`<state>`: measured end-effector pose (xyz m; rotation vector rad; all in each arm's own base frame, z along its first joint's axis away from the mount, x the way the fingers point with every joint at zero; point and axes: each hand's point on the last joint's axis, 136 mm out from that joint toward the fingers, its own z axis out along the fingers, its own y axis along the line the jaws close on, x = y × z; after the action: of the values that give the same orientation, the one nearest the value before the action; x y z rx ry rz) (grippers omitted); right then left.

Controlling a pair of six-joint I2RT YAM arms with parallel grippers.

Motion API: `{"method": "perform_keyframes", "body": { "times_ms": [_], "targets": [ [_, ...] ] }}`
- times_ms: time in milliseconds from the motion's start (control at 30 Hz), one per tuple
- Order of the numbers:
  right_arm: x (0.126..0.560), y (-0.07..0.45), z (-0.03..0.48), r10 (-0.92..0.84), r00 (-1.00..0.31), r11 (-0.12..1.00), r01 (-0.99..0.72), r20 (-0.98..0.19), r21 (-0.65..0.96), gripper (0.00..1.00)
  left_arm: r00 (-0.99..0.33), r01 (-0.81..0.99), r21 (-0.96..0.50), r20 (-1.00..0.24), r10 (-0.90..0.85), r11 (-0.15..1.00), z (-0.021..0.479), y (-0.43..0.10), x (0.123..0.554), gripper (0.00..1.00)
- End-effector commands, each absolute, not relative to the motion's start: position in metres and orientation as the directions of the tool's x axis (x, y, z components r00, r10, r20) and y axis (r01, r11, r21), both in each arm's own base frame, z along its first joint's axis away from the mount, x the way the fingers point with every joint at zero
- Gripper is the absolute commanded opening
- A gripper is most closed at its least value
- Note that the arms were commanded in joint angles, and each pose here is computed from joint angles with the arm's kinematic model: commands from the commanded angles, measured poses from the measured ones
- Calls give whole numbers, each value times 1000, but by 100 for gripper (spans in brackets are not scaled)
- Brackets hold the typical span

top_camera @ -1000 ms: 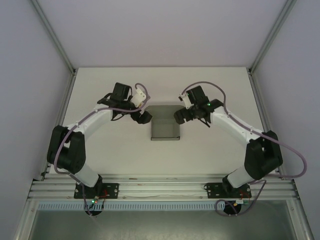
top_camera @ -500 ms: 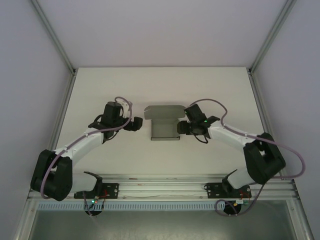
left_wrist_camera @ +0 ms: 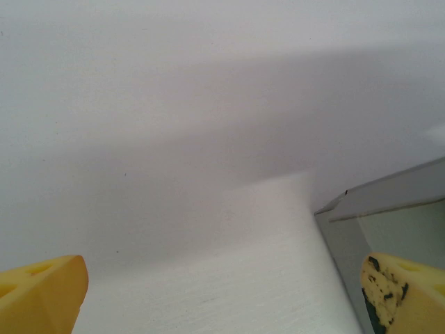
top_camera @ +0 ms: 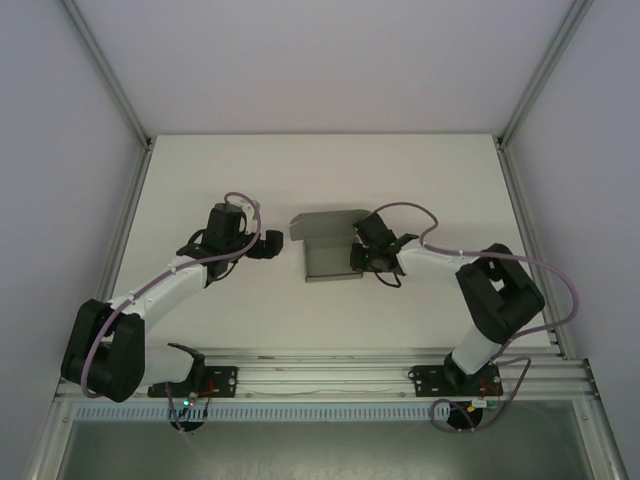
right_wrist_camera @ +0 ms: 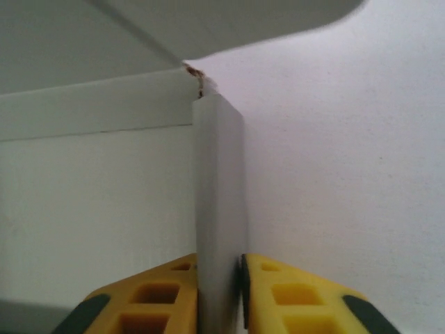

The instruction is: Assemble paper box

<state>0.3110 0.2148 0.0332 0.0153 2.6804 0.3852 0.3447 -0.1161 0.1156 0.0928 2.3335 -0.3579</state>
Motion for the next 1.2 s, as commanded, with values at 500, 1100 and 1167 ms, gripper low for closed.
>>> {"method": "perform_keyframes", "body": {
  "times_ms": [500,1100,1167],
  "targets": [
    [340,240,105,22,-760,919,-240,-650,312,0,-658,-102,-397,-661,-361,912,110,-78,358,100],
    [311,307,231,44,-551,567,-673,-833,475,0,-595,704,-597,-791,-139,386,227,-242,340,100],
    [313,307,232,47,-551,574,-668,-833,474,0,-578,728,-579,-806,-125,367,232,-249,337,100]
  ]
}}
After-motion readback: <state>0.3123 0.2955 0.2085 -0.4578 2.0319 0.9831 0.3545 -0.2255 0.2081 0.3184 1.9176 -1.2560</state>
